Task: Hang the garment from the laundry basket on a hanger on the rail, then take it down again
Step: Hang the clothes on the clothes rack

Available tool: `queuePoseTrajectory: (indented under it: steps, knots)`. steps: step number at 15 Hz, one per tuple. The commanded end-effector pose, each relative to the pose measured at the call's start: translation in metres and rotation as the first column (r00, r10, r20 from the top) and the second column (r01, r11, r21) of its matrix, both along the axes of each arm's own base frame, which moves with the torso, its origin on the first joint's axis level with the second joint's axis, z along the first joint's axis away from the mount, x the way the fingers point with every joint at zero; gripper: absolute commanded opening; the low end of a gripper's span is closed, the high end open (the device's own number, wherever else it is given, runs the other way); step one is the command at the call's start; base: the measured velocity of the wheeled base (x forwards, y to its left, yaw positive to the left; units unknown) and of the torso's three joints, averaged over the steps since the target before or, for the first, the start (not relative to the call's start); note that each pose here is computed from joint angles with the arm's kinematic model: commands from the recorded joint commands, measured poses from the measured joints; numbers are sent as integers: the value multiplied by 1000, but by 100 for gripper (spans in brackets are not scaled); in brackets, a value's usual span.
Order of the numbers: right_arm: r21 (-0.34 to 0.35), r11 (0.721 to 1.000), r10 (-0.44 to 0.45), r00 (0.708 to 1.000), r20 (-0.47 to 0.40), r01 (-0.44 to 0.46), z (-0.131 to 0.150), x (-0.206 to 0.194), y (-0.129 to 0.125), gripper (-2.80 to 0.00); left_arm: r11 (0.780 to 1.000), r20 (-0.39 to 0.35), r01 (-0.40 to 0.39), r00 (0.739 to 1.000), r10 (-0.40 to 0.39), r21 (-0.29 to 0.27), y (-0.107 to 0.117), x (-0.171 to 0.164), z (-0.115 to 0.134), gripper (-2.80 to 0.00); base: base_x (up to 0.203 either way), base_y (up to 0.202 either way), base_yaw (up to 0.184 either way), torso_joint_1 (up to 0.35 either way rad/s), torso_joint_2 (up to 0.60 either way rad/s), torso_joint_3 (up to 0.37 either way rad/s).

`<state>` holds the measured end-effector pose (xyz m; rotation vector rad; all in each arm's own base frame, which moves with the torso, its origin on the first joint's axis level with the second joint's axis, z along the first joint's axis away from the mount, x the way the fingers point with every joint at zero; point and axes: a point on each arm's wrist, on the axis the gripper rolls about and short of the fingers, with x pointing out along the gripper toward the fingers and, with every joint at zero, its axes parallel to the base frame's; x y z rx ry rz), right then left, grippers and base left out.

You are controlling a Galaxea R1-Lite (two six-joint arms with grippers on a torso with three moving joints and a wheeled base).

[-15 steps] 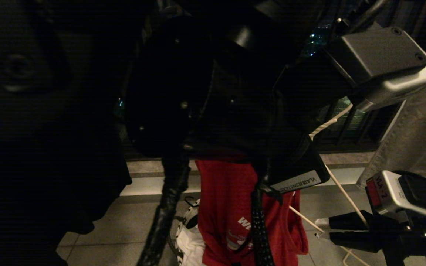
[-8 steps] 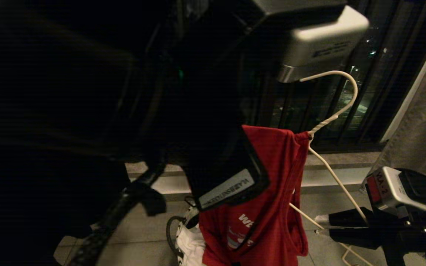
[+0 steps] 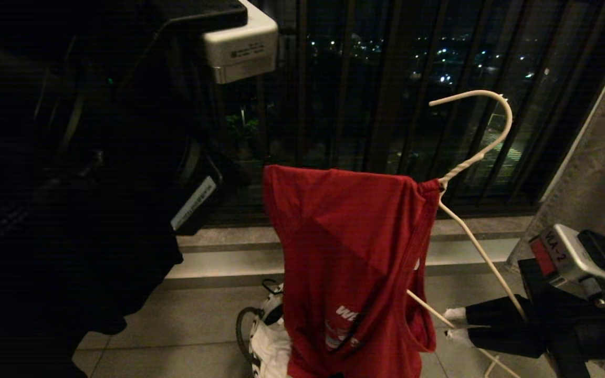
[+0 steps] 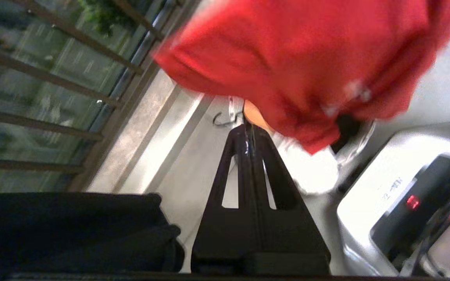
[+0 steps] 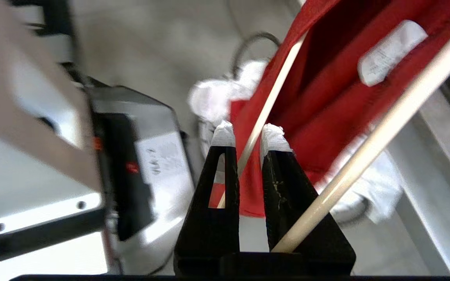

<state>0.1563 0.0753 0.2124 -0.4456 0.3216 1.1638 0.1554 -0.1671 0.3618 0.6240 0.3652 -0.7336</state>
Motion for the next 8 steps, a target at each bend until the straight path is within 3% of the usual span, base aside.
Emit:
queuePoseTrajectory:
  steps: [1, 3, 5, 8]
  knots:
    - [1, 1000, 18, 1000, -4, -18, -1, -2, 1, -280, 997, 0, -2, 1000, 2, -71, 18, 8, 13, -280, 0, 0, 0, 0, 0, 0]
    - [1, 998, 69, 997, -24, -69, -4, -7, 7, -280, 985, -16, 67, 997, -71, -158, 35, 15, 24, -280, 0, 0, 0, 0, 0, 0]
    - [5, 989, 151, 986, -68, -151, -6, -19, 13, -280, 979, -60, 140, 987, -151, -150, 42, 18, 22, -280, 0, 0, 0, 0, 0, 0]
    - [9, 965, 261, 956, -132, -263, -10, -33, 22, -280, 958, -217, 242, 938, -272, -154, 40, 20, 6, -280, 0, 0, 0, 0, 0, 0]
